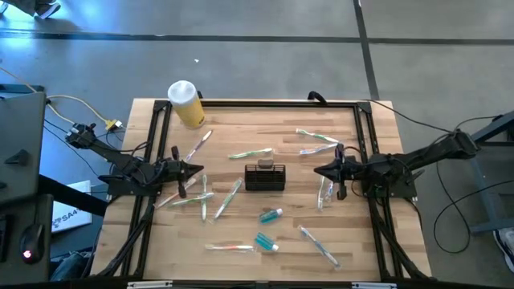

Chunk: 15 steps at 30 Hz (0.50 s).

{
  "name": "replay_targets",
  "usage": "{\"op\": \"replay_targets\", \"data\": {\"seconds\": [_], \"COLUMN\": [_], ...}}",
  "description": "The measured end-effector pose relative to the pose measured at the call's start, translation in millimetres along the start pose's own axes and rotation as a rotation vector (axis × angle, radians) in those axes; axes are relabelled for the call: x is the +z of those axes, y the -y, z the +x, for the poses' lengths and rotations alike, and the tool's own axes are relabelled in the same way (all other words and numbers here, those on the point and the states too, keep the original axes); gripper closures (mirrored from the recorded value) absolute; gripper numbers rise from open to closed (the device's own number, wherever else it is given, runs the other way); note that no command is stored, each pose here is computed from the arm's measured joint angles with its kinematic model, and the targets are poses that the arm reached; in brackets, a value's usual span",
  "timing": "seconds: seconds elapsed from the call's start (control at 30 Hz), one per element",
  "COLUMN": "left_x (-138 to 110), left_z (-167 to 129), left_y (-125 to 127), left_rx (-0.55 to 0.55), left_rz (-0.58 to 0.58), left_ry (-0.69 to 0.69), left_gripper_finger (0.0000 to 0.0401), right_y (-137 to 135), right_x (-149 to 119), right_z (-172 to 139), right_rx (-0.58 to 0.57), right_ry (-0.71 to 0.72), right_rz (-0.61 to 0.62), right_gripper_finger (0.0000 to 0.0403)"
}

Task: Pick & Place toothbrushing station
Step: Put the blue toothbrush into the wire organizer

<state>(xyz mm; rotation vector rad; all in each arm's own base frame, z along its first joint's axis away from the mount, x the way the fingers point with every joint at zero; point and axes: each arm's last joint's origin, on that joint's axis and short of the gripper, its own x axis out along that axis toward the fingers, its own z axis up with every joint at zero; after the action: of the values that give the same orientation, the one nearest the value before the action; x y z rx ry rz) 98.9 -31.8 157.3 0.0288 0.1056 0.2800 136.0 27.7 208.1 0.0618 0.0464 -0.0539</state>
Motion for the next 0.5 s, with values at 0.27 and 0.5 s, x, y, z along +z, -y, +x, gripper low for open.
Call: {"op": "replay_targets", "data": {"seconds": [0.27, 0.5], "left_x": [4.7, 4.7], "left_z": [-0.1, -0.1], "left_y": [0.5, 0.5], "left_rx": [-0.014, -0.014], "left_rz": [-0.037, -0.037], "left_ry": [0.037, 0.037], "left_gripper_finger": [0.04, 0.04], "right_y": [-3.2, -5.9], "right_x": [36.7, 62.4], "right_z": [10.9, 17.8], "right_rx": [-0.138, -0.219], "right_ry": [-0.182, -0.354], "right_rz": [0.06, 0.06], "right_gripper_finger": [0.0401, 0.0397]}}
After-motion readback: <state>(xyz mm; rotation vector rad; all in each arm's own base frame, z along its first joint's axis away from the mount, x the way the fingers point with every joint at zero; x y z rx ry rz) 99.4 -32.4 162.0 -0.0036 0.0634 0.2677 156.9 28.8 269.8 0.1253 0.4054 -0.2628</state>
